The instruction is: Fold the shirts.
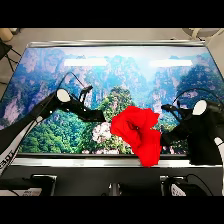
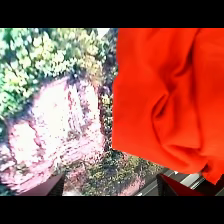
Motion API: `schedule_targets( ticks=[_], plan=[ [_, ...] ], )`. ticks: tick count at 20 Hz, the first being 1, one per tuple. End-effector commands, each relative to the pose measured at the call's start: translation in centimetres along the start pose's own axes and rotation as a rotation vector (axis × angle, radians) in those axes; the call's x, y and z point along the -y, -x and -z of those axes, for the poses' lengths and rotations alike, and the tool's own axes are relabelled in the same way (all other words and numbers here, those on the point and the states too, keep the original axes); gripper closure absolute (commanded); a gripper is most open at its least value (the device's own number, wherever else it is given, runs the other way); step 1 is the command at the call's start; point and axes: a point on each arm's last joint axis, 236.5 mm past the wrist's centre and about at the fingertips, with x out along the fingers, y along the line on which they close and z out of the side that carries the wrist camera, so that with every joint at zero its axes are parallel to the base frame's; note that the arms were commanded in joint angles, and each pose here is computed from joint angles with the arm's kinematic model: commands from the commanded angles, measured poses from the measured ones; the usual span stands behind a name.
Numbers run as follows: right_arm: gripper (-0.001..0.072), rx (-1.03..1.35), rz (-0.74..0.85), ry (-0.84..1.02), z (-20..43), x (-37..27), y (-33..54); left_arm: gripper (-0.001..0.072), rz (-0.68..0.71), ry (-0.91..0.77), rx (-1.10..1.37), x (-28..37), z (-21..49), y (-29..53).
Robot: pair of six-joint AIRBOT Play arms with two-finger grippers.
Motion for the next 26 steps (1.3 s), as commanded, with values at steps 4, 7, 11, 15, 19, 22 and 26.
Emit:
schedule_targets(
  ticks=[4,7,11,15,19,22,26],
  plan=[
    [0.0033,-0.012,-0.028,-0.001,0.8,-0.2,-3.0,0.0045,0.140,0.071,-0.055,2.2,2.3,-6.8],
    [0.0033,-0.012,-0.029,-0.001,0.9,-0.2,-3.1,0.0094,0.134,0.077,-0.074,2.2,2.9,-8.4],
    [0.0006,-0.033,-0.061,0.003,1.8,-0.8,-4.6,0.0290,0.139,0.127,-0.005,2.3,1.2,-9.0],
    [0.0005,-0.015,-0.086,-0.012,1.9,-1.3,-6.4,0.0683,0.138,0.116,0.025,2.5,0.3,-8.8],
    [0.0009,0.046,-0.157,-0.056,0.7,-2.7,-7.5,0.0685,0.145,0.075,0.038,3.0,0.2,-8.2],
    [0.0048,0.095,-0.238,-0.102,-1.1,-3.9,-7.9,0.0685,0.152,0.056,0.054,3.6,-0.1,-7.5],
    [0.0678,0.088,-0.268,-0.121,-1.4,-4.2,-8.3,0.0685,0.161,0.034,0.074,4.4,-0.3,-6.6]
  ],
)
